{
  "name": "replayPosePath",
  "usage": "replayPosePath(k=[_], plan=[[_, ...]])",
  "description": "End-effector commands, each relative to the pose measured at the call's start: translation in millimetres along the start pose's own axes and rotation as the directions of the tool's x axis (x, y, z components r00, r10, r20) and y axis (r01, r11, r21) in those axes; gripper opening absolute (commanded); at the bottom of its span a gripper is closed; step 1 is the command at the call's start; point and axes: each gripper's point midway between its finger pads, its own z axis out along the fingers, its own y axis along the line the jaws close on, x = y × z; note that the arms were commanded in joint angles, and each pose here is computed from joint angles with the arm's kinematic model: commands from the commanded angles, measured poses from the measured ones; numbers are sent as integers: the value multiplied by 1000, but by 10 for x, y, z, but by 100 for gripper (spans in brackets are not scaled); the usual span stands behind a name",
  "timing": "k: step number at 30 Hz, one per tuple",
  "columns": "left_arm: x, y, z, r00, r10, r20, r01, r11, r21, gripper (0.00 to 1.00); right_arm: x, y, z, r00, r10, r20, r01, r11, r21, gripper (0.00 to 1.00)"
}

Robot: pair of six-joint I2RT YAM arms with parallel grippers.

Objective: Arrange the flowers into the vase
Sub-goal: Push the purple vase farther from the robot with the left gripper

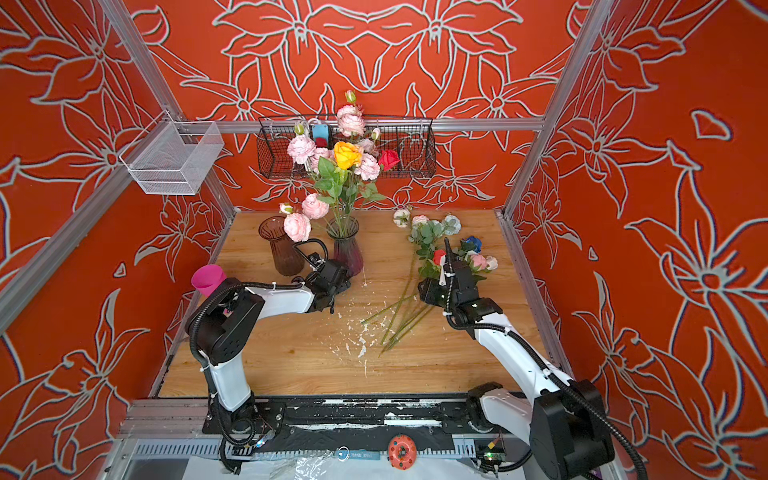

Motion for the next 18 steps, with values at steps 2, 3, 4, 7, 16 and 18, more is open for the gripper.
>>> replayPosePath(k=[2, 3, 4, 7, 16, 18], plan=[[-113, 14, 38, 999, -29, 37, 30, 999, -28, 80, -4, 41, 11, 1000, -8, -4, 8, 1000, -25, 55], [-129, 13, 41, 999, -28, 39, 29, 999, -28, 80, -3, 45, 11, 1000, -9, -5, 9, 1000, -26, 55], [-144, 11, 37, 999, -29, 42, 30, 999, -27, 80, -3, 45, 9, 1000, -11, -5, 10, 1000, -27, 55], [-186, 41, 64, 998, -43, 39, 44, 999, -25, 80, -8, 51, 8, 1000, -14, -4, 14, 1000, -27, 55], [-266, -54, 175, 998, -54, 18, 54, 999, -2, 80, -19, 50, 21, 1000, -21, -7, 21, 1000, -21, 55], [-280, -55, 187, 999, -51, 14, 51, 999, 2, 80, -24, 37, 13, 1000, -22, -4, 22, 1000, -15, 55]])
